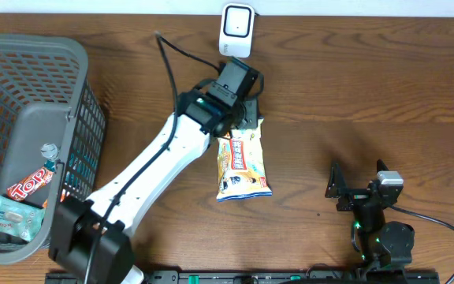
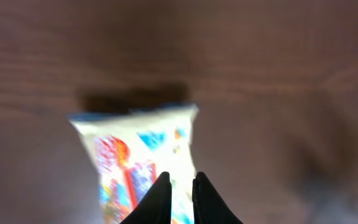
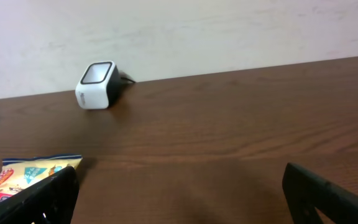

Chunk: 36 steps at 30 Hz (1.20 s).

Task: Scan the item barcode

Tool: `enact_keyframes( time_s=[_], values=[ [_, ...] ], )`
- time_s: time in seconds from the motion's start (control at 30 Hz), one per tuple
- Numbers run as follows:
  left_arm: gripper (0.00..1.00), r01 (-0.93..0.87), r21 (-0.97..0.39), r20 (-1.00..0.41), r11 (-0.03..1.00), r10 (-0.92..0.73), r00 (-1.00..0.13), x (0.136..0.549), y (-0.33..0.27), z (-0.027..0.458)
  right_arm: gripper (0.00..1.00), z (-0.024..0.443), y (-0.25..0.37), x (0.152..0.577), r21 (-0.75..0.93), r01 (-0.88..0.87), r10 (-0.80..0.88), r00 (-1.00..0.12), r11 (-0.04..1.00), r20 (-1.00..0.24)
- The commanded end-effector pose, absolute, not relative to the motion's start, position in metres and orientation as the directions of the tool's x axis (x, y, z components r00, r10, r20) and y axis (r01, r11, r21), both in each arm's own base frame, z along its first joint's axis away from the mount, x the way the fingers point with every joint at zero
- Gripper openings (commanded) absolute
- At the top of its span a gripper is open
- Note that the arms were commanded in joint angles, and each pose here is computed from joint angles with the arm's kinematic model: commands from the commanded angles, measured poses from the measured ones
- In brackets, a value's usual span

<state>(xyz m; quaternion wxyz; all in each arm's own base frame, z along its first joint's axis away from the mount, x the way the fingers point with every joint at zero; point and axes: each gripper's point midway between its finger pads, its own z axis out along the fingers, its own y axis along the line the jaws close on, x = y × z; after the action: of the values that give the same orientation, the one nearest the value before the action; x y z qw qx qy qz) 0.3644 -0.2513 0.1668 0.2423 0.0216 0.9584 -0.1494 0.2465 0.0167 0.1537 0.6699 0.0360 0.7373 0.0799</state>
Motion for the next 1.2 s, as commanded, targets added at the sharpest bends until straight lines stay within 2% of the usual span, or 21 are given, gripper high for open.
enact_keyframes(
  time_s=[0.0,0.3,0.43,0.57,0.8,0.9,1.03,1.17],
  values=[
    [0.16,0.05,-0.117,-0.483,0.992,-0.013,-0.875,0.377,-0.228,0.132,0.99,0.152,0.017,0.246,0.151,-0.053,0.145,-0.105,0.987,-0.984],
    [0.17,-0.055,-0.027,-0.293,0.998,-0.061,-0.954,0.368,-0.224,0.023,0.99,0.152,0.017,0.246,0.151,-0.053,0.144,-0.105,0.987,-0.984],
    [0.16,-0.039,-0.065,-0.189,0.997,-0.051,-0.981,0.353,-0.235,-0.004,0.99,0.152,0.017,0.246,0.151,-0.053,0.145,-0.105,0.987,-0.984],
    [0.16,-0.022,-0.086,-0.213,0.996,-0.039,-0.976,0.358,-0.239,0.01,0.99,0.152,0.017,0.246,0.151,-0.053,0.144,-0.105,0.987,-0.984],
    [0.16,0.036,-0.181,-0.361,0.983,-0.032,-0.932,0.37,-0.248,0.095,0.99,0.152,0.017,0.246,0.151,-0.053,0.144,-0.105,0.987,-0.984],
    [0.16,0.035,-0.202,-0.38,0.979,-0.046,-0.924,0.366,-0.246,0.115,0.99,0.152,0.017,0.246,0.151,-0.053,0.145,-0.105,0.987,-0.984],
    [0.16,0.019,-0.165,-0.31,0.986,-0.034,-0.95,0.348,-0.239,0.101,0.99,0.152,0.017,0.246,0.151,-0.053,0.145,-0.105,0.987,-0.984],
    [0.16,-0.071,-0.129,-0.204,0.989,-0.096,-0.974,0.322,-0.225,0.056,0.99,0.152,0.017,0.246,0.151,-0.053,0.145,-0.105,0.987,-0.984]
  ],
)
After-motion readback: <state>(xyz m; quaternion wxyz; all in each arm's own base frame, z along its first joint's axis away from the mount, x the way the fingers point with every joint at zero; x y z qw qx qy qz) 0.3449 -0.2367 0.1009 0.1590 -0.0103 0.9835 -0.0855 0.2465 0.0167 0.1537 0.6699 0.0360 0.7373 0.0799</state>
